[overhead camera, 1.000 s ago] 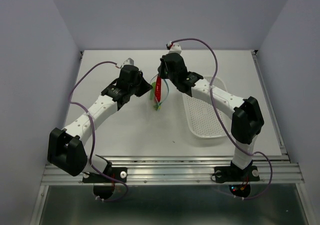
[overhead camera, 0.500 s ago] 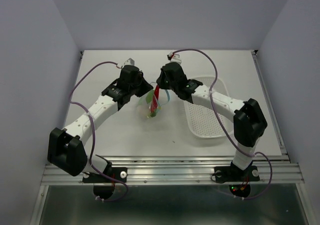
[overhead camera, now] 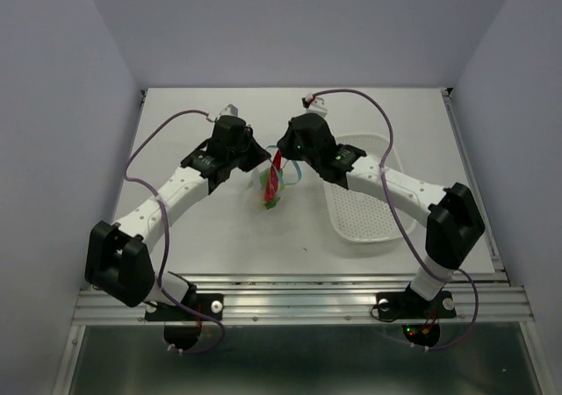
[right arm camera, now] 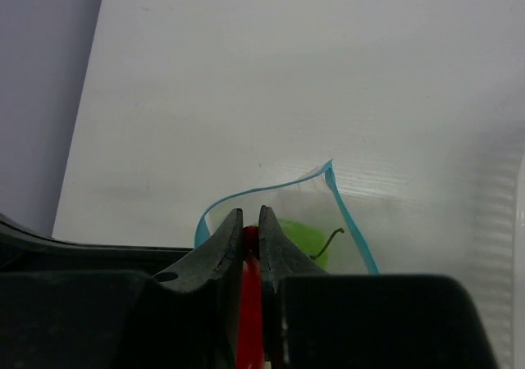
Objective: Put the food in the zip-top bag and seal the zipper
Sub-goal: Place the fake vegetable in the zipper food storage bag.
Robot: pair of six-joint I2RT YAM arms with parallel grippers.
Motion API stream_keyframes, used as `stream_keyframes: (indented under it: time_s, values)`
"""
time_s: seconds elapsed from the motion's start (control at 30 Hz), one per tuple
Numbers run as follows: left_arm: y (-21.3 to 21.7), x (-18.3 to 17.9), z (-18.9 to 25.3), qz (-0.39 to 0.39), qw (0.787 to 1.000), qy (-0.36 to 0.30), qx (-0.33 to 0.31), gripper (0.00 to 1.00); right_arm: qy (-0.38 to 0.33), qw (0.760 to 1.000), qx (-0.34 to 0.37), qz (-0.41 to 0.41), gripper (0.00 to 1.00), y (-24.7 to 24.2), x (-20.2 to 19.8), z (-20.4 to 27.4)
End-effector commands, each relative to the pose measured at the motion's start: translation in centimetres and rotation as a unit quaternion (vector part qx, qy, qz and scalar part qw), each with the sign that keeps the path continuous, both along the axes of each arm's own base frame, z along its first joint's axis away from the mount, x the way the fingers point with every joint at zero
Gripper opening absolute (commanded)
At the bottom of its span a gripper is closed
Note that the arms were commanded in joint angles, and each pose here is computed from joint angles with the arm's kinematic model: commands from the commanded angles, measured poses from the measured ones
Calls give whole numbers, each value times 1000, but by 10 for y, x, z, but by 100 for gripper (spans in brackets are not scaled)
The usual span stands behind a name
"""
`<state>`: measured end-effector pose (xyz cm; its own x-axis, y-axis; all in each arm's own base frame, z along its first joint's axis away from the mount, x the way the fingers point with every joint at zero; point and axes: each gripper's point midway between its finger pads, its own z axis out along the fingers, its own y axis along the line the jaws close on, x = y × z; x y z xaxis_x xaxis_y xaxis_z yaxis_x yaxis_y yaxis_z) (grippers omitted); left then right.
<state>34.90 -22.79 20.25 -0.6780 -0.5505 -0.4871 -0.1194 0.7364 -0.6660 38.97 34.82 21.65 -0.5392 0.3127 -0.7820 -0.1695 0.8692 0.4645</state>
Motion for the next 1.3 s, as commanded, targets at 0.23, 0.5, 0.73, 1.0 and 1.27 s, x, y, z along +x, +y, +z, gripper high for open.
stream_keyframes:
  time_s: [0.23, 0.5, 0.73, 1.0, 1.27]
  values:
    - [-4, 5, 12, 1, 999, -28, -21, 0, 42, 998, 29, 43, 1, 13, -29, -11]
    - [-10, -2, 13, -27, 999, -32, -27, 0, 71, 996, 19, 50, 6, 25, -24, -25]
    - [-7, -11, 23, -39, 998, -50, -29, 0, 82, 994, 14, 67, 13, 42, -17, -32]
    - [-2, -17, 17, -42, 998, -46, -15, 0, 53, 997, 7, 55, 54, 35, -10, -8]
    - [3, -24, 6, -45, 998, -36, -2, 0, 19, 999, 6, 47, 70, 12, -4, 26]
